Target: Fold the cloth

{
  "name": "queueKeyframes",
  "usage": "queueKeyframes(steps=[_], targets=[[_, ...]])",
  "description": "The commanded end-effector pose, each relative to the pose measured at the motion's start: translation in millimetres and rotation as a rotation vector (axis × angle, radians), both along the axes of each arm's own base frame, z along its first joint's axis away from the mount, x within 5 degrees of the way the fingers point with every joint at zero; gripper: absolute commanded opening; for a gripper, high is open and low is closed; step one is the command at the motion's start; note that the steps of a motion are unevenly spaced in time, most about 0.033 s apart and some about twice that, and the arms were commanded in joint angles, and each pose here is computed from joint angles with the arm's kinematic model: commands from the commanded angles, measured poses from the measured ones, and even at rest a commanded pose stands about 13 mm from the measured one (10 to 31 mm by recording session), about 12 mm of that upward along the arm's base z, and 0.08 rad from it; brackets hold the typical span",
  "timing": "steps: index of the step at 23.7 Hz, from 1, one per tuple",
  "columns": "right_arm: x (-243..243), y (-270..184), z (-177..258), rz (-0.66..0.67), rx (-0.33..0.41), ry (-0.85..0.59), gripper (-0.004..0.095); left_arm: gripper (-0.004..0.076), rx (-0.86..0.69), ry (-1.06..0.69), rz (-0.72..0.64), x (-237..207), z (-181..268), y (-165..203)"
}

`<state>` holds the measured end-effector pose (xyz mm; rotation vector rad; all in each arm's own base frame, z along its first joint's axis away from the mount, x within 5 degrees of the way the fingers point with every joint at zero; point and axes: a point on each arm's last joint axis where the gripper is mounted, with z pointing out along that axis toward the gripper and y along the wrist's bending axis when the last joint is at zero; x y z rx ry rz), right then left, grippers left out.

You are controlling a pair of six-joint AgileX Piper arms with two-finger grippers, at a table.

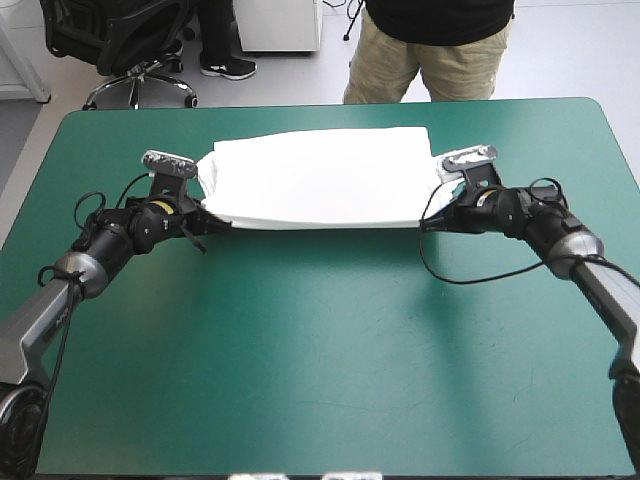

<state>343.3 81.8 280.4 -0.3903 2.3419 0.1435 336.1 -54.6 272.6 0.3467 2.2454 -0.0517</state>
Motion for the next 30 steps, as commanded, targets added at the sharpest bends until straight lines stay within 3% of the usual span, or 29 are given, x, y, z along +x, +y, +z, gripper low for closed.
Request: queueKeyframes(steps=[1,6,13,15,18,21,23,27,30], targets=[[-44,-7,27,0.015,0.036,0.06,-0.0017,-0.0009,-0.013,0.079,-0.014,-34,21,3],[-94,-13,14,0.032,0.042,0.265,-0.0017,-0.0009,0.023,0.346,-0.048,-83,-1,8],[-126,-17,-29,0.007,0.068,0.394,-0.0017,-0.0008,0.031,0.455,-0.049,-121,-34,13],[-129,-17,-35,0.011,0.063,0.418,0.0007,0.0029,0.042,0.461,-0.087,-123,-37,12],[-132,-17,-39,0.013,0.063,0.433,0.0119,0.0143,0.002,0.459,-0.123,-124,-36,7],[-132,-16,-37,0.012,0.081,0.424,0.0295,0.033,-0.049,0.462,-0.155,-125,-35,2],[-133,-15,-34,0.013,0.101,0.409,0.0395,0.04,-0.074,0.458,-0.156,-125,-33,0],[-136,-21,-1,-0.001,0.09,0.276,0.0427,0.0403,-0.088,0.397,-0.148,-125,-21,0],[-138,-33,43,-0.098,0.04,0.093,0.0426,0.0403,-0.094,0.295,-0.147,-121,2,0]])
